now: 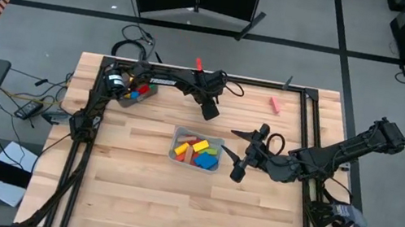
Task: Sort blocks by size
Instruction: Put the green cube block into the black bin
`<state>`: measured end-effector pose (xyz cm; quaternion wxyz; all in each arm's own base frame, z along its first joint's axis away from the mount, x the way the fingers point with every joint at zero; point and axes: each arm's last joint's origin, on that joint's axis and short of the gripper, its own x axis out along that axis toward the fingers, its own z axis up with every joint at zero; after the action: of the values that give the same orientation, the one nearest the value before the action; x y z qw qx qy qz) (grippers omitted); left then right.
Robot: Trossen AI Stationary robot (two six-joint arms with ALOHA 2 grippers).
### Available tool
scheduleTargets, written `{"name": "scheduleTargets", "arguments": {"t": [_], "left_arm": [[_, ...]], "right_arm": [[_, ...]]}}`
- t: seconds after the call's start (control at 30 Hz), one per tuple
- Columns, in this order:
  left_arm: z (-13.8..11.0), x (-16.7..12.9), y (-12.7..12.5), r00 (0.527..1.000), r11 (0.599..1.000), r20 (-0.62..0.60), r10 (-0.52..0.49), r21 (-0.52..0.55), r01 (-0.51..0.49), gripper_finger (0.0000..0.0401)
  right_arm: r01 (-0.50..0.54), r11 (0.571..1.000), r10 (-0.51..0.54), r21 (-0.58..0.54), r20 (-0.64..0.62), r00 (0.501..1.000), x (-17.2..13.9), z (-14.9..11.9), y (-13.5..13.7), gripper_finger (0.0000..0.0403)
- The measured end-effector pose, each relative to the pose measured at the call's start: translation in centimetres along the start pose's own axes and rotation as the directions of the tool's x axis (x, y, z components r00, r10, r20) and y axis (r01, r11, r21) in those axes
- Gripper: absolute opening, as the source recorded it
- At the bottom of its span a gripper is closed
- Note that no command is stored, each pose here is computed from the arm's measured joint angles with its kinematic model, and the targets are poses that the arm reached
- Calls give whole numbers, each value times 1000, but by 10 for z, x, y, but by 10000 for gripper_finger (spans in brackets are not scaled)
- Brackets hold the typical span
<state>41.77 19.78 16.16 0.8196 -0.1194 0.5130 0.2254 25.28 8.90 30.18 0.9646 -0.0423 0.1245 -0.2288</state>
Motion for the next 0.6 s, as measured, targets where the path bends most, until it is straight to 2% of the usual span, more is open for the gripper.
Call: {"name": "scheduleTargets", "arguments": {"t": [0.37,0.6], "left_arm": [[-3,-4,-1,999,999,-33,-19,27,20,131],[1,-28,0,1000,999,-8,-21,49,22,131]], "right_arm": [[2,1000,-2,-4,0,1000,0,0,0,270],[22,1000,-22,-21,3,1000,0,0,-1,270]]}}
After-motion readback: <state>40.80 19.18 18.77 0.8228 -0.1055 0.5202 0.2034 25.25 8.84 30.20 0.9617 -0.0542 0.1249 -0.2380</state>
